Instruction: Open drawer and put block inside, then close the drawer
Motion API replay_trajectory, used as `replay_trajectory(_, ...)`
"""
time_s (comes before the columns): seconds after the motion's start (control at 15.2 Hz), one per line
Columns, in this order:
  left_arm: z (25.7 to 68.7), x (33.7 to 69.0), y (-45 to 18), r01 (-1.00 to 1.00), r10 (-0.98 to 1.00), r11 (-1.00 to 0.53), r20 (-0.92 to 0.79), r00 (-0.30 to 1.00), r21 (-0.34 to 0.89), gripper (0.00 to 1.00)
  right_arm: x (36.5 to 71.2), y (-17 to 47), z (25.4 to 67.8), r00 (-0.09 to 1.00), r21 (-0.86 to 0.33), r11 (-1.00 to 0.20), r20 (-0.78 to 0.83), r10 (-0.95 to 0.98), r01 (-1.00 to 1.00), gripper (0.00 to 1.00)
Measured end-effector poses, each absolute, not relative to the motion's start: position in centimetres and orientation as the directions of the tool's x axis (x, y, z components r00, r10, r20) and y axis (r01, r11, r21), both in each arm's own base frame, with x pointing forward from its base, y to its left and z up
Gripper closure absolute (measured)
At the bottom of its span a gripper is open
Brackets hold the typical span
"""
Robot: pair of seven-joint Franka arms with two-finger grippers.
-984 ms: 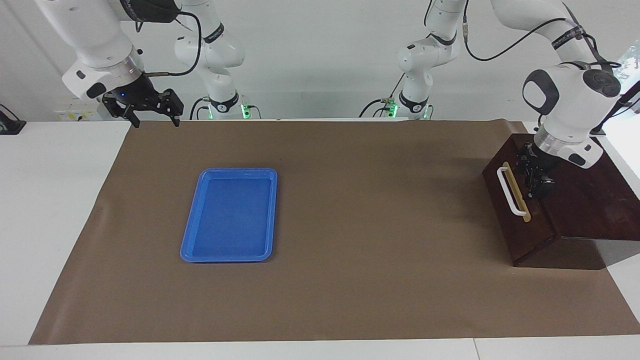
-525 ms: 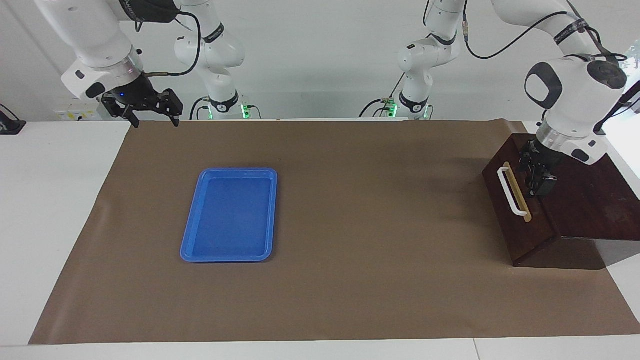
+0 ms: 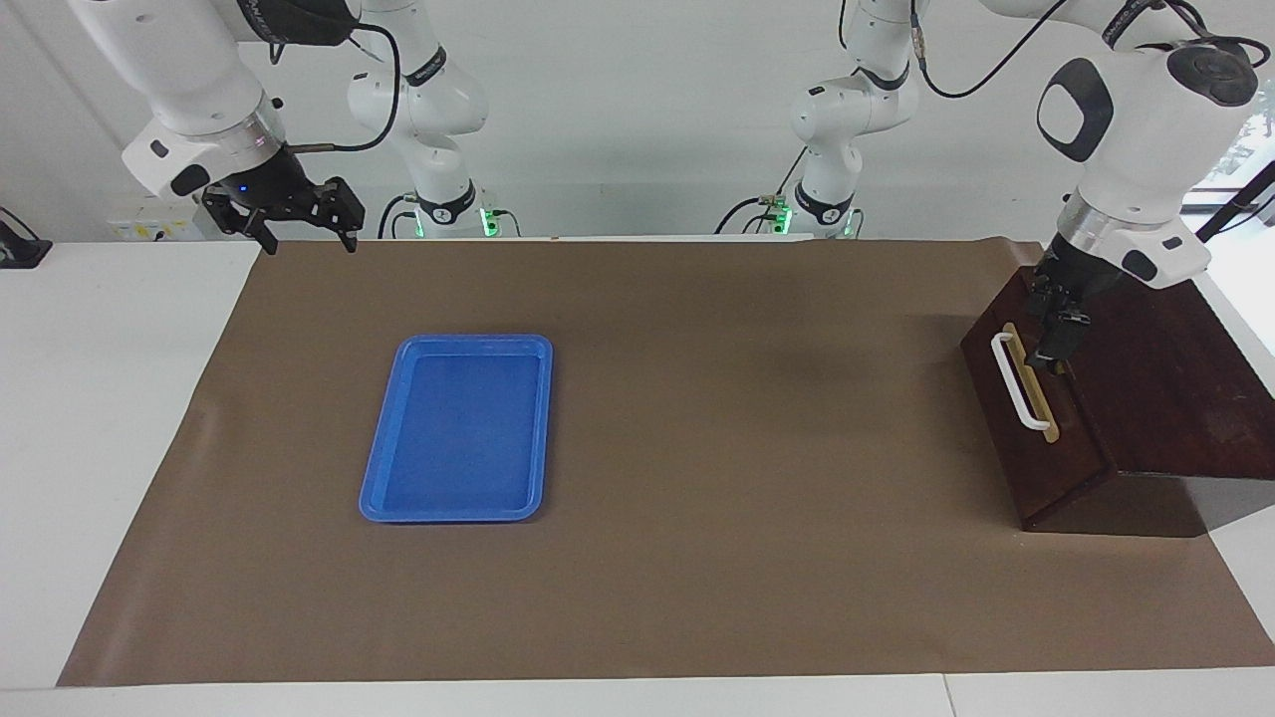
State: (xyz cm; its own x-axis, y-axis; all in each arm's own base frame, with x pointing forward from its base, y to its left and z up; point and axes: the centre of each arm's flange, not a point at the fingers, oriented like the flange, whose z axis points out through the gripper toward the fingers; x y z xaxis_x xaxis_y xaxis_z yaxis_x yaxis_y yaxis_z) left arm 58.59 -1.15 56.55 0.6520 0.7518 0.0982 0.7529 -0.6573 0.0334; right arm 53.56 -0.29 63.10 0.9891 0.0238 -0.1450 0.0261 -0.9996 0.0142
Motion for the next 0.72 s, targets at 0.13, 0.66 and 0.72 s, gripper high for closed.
replay_trajectory(0.13, 56.5, 58.3, -1.4, 0.627, 0.626, -0.779, 0.083, 0.775, 0.014, 0.00, 53.6, -0.3, 63.1, 0.989, 0.014, -1.000, -0.145, 0.024, 0.026, 0.00)
replay_trajectory(0.66, 57.2, 56.9, -2.1, 0.174, 0.174, -0.985, 0.015, 0.985, -0.001, 0.00, 53.6, -0.3, 63.1, 0.989, 0.014, -1.000, -0.145, 0.024, 0.026, 0.00)
replay_trajectory(0.72, 57.1, 56.8, -2.4, 0.130, 0.130, -0.992, 0.007, 0.992, 0.005, 0.00, 53.6, -0.3, 63.1, 0.989, 0.014, -1.000, -0.145, 0.024, 0.026, 0.00)
